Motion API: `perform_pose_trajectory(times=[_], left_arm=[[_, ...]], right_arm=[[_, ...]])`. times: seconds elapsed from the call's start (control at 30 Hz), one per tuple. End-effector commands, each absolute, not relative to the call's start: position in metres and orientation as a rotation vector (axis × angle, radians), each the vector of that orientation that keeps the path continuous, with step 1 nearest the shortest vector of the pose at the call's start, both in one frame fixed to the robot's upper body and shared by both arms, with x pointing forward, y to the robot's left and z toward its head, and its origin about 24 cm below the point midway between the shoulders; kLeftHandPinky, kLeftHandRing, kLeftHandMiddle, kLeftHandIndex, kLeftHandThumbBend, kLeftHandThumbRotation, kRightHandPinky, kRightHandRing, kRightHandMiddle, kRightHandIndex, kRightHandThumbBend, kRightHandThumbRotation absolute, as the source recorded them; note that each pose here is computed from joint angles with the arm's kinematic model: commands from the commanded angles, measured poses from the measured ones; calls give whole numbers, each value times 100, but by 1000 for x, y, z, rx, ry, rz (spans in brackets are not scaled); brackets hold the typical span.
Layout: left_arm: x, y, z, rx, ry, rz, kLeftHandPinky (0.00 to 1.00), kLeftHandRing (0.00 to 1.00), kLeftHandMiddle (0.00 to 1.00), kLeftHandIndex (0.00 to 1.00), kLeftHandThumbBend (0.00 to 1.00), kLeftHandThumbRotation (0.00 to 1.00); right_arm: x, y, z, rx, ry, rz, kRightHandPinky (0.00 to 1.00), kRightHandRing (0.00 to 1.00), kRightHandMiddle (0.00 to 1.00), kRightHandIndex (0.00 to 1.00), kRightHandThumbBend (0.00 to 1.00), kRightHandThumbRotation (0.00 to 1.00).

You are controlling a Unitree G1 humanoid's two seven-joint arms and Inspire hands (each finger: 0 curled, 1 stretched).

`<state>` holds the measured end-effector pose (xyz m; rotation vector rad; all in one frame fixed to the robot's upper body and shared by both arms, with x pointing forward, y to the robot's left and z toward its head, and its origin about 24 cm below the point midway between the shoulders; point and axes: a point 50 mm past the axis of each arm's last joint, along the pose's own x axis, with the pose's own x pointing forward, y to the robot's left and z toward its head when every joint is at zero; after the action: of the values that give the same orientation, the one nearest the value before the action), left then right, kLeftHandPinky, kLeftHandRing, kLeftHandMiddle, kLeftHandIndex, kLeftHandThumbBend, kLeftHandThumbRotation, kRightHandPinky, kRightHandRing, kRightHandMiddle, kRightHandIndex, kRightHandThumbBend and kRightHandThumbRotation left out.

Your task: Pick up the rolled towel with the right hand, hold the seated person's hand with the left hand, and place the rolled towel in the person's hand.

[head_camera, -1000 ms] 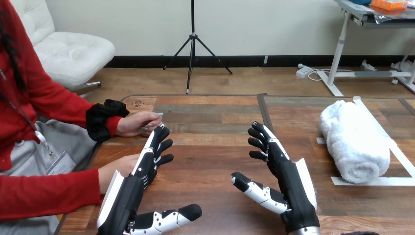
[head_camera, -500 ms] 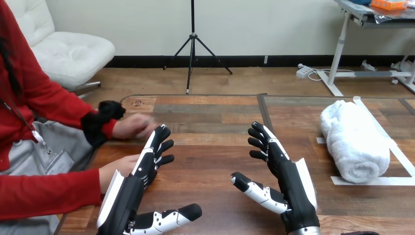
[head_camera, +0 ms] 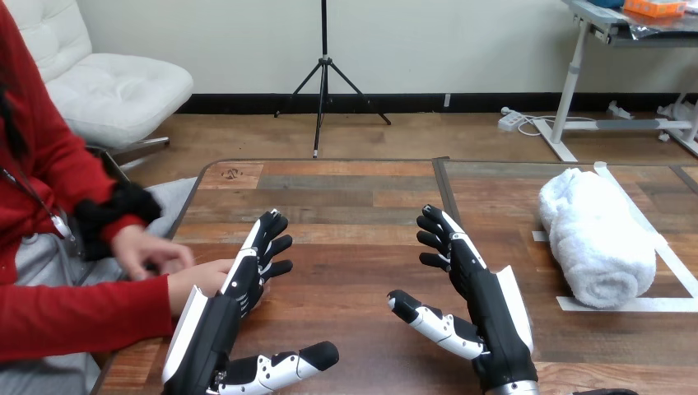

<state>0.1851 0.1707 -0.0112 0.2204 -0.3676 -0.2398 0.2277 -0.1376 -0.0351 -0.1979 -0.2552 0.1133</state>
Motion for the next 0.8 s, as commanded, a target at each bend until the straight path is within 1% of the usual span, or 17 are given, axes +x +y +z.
perform_pose_trajectory(times=[0.0,0.43,0.77], left_arm=[[197,170,4,223,-454,-224,83,91,95,97,100,47],[197,169,4,219,-452,-221,82,91,95,97,100,47],[197,168,4,212,-446,-218,83,91,96,99,100,48]], right_arm=[[242,-140,-18,-195,-346,88,79,87,89,91,100,60],[248,-146,-11,-213,-368,92,78,86,90,92,100,60],[256,-152,-2,-250,-405,64,76,85,89,91,100,55]])
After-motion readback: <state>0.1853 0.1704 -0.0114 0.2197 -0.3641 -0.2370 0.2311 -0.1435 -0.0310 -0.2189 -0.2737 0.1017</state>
